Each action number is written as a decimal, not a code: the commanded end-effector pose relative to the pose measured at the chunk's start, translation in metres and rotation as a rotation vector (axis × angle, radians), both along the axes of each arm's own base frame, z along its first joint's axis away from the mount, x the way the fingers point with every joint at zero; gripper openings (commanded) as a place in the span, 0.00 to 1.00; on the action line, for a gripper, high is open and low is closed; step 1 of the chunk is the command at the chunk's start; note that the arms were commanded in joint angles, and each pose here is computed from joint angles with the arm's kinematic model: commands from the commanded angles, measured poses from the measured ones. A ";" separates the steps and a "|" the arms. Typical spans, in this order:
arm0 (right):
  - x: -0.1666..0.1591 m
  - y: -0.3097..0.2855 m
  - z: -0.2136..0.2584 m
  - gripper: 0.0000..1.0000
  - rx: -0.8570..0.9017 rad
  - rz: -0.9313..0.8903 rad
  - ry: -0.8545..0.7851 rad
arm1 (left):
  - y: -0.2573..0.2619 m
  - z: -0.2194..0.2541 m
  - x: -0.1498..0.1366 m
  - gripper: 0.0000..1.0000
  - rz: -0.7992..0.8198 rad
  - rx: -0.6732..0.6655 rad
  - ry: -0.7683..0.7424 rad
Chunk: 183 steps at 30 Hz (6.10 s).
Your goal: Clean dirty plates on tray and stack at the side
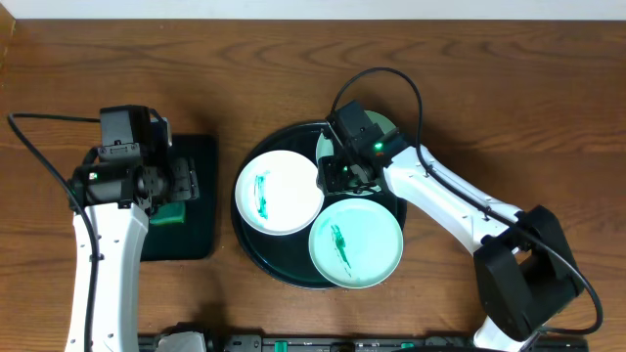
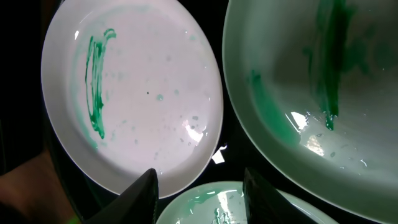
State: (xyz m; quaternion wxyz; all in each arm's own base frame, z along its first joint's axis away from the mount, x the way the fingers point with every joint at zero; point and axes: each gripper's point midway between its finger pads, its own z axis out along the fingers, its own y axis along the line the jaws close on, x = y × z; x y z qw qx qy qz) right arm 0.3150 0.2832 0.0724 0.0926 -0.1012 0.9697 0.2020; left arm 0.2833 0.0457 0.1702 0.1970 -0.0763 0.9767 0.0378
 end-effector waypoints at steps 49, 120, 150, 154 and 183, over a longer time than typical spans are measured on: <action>0.003 0.003 0.004 0.40 0.002 0.000 -0.014 | 0.001 0.011 0.003 0.73 0.005 0.013 -0.030; -0.002 0.014 -0.053 0.36 -0.068 -0.009 0.055 | 0.001 0.011 0.003 0.72 0.005 0.013 -0.030; -0.001 0.015 -0.052 0.36 -0.064 -0.002 0.052 | 0.001 0.011 0.003 0.73 0.005 0.013 -0.030; -0.001 0.015 -0.052 0.36 -0.065 -0.002 0.052 | 0.001 0.011 0.003 0.72 0.005 0.013 -0.030; -0.003 0.022 -0.054 0.29 -0.045 0.011 0.053 | 0.001 0.014 0.010 0.72 0.006 0.011 -0.061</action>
